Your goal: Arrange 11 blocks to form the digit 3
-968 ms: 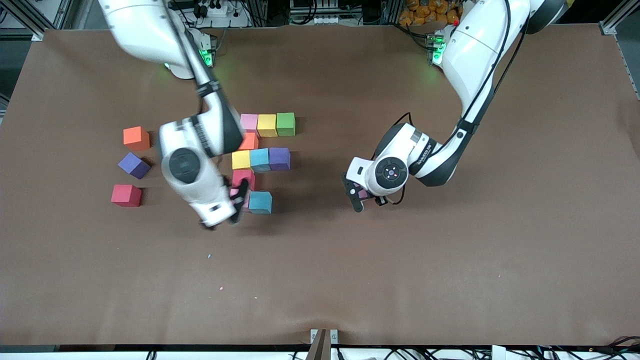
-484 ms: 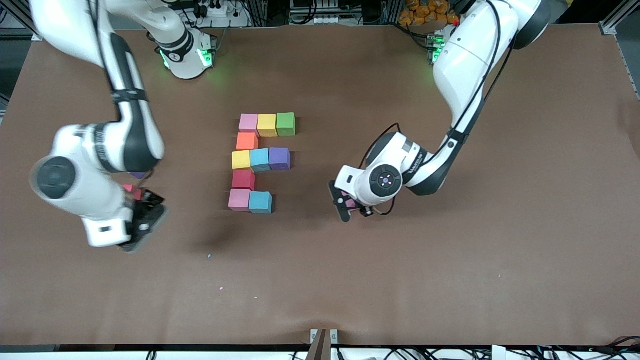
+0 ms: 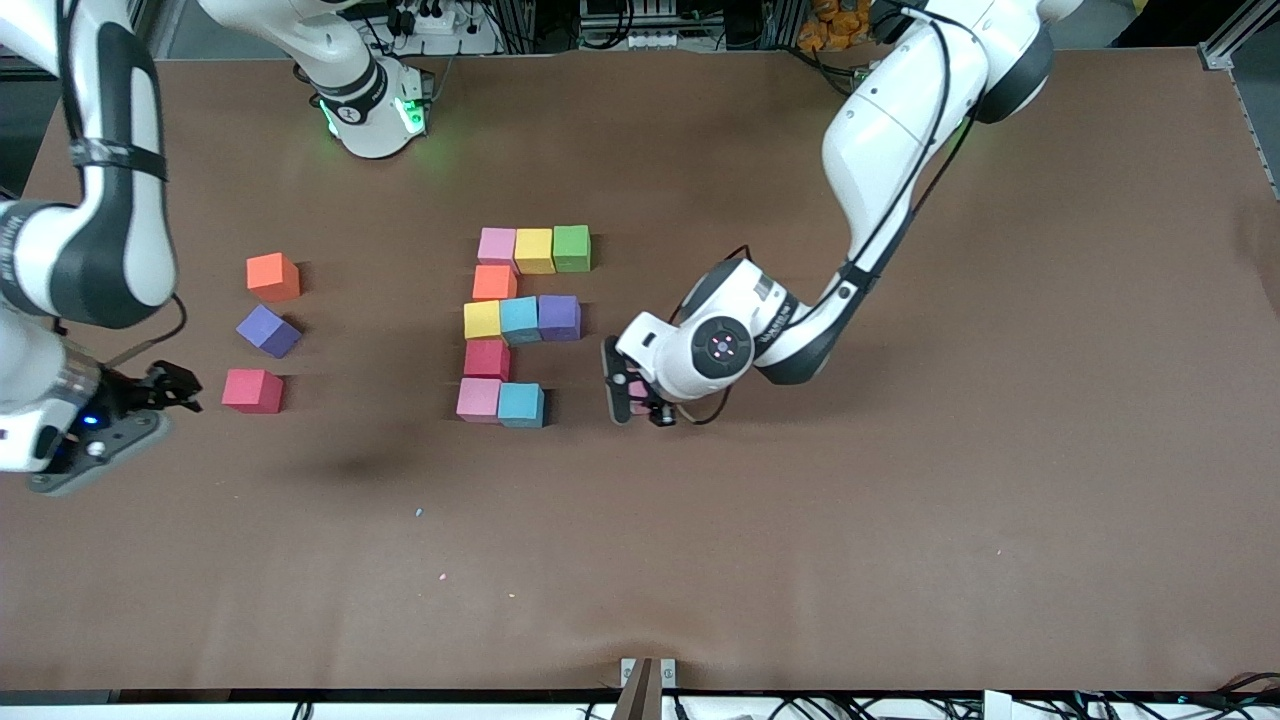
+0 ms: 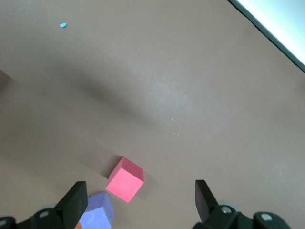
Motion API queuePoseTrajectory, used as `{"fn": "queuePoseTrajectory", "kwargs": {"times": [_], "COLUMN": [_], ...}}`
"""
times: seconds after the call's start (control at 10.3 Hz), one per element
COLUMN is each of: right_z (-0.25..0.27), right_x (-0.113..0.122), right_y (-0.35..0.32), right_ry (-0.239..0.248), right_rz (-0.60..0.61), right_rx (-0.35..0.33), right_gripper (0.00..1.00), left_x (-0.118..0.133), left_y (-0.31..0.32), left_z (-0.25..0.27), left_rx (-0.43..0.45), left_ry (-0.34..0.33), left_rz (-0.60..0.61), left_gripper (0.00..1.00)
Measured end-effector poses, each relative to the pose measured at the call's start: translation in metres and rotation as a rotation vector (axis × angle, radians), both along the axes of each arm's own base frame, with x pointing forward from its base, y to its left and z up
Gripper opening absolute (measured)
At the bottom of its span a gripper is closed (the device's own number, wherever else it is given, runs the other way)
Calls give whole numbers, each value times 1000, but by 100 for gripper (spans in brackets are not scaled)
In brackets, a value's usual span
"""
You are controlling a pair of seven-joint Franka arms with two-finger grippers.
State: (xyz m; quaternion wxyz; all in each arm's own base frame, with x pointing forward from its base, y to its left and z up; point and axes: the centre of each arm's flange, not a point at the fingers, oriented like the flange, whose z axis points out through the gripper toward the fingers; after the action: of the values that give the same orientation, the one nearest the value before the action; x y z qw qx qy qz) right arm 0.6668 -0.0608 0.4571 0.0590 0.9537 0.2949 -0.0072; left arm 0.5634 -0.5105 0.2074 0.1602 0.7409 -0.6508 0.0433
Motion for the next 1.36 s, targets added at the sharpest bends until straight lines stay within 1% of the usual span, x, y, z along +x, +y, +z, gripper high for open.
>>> {"fn": "queuePoseTrajectory", "kwargs": {"times": [0.1, 0.29, 0.48, 0.77, 0.87, 0.97, 1.06, 1.16, 1.26, 1.36], "right_z": [6, 16, 32, 75, 86, 94, 99, 106, 119, 142], "right_x": [-3, -14, -35, -77, -85, -90, -95, -101, -108, -115], "right_y": [1, 13, 14, 18, 20, 22, 25, 26, 27, 28], "right_ry": [-12, -17, -5, -16, -26, -28, -19, 1, 21, 28], "right_rz": [-73, -208, -296, -352, -364, -391, -420, -441, -451, -457], "right_rx": [12, 70, 97, 123, 129, 131, 131, 129, 126, 126], "right_gripper": [100, 100, 100, 100, 100, 100, 100, 100, 100, 100], "left_x": [-8, -15, -11, -6, -6, -6, -6, -4, -3, -2], "left_y": [-14, -27, -26, -24, -25, -25, -25, -24, -22, -21], "left_z": [-1, -2, -4, -5, -5, -3, -1, 2, 4, 6], "left_rx": [-21, -42, -61, -66, -59, -44, -16, 7, 24, 41], "left_ry": [-17, -42, -33, -13, 1, 29, 60, 70, 76, 88], "left_rz": [-13, -38, -25, 17, 47, 88, 109, 118, 120, 125], "left_gripper": [54, 54, 54, 54, 54, 54, 54, 54, 54, 54]}}
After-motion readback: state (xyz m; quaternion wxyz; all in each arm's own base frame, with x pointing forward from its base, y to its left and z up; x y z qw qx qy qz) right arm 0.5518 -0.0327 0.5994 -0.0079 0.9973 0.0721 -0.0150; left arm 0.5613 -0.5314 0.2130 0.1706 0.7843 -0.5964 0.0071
